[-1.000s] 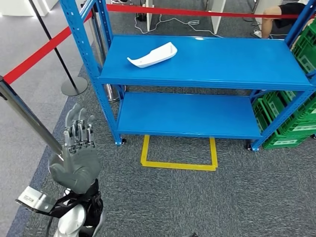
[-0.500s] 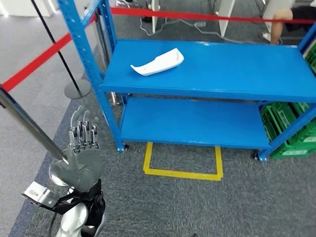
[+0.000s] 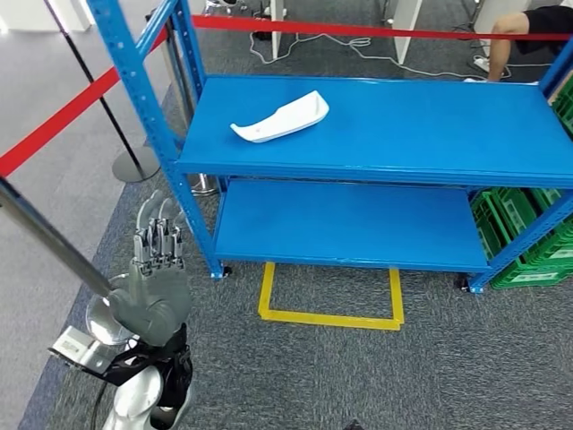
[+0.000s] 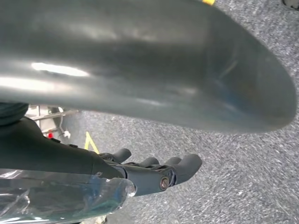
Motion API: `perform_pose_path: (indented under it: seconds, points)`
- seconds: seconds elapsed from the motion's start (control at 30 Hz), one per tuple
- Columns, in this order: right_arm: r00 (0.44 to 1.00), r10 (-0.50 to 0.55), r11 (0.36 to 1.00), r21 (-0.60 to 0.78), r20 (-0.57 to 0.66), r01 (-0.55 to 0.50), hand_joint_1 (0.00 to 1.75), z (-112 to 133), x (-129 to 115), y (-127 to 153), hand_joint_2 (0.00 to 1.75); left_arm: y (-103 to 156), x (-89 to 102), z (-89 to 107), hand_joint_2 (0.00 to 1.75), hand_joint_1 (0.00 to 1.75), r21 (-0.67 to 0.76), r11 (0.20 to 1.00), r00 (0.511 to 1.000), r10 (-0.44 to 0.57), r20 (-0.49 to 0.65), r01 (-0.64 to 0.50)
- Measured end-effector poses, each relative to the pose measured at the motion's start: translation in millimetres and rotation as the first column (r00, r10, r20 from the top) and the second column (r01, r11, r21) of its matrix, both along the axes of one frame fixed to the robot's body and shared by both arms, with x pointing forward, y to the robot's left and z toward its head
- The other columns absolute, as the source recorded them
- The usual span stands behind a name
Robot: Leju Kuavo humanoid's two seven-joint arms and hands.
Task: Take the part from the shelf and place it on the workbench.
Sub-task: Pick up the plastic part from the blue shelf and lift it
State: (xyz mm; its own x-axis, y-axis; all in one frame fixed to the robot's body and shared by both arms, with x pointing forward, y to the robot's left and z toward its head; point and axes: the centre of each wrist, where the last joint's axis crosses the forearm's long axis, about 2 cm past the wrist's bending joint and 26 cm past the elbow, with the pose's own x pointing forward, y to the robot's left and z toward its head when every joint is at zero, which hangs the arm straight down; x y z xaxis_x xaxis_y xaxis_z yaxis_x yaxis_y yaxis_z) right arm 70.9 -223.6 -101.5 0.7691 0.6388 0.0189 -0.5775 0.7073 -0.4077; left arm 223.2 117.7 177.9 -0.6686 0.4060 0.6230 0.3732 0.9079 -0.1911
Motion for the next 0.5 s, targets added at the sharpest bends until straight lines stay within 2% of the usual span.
perform_pose_path:
  seconds: [0.5]
  points:
    - [1.0, -0.002, 1.0, 0.0, -0.001, 0.002, 0.0, -0.1, -0.7, -0.1, 0.0, -1.3, -1.0, -10.4, 0.0, 0.0, 0.029, 0.998, 0.999, -0.046, -0.023, 0.047]
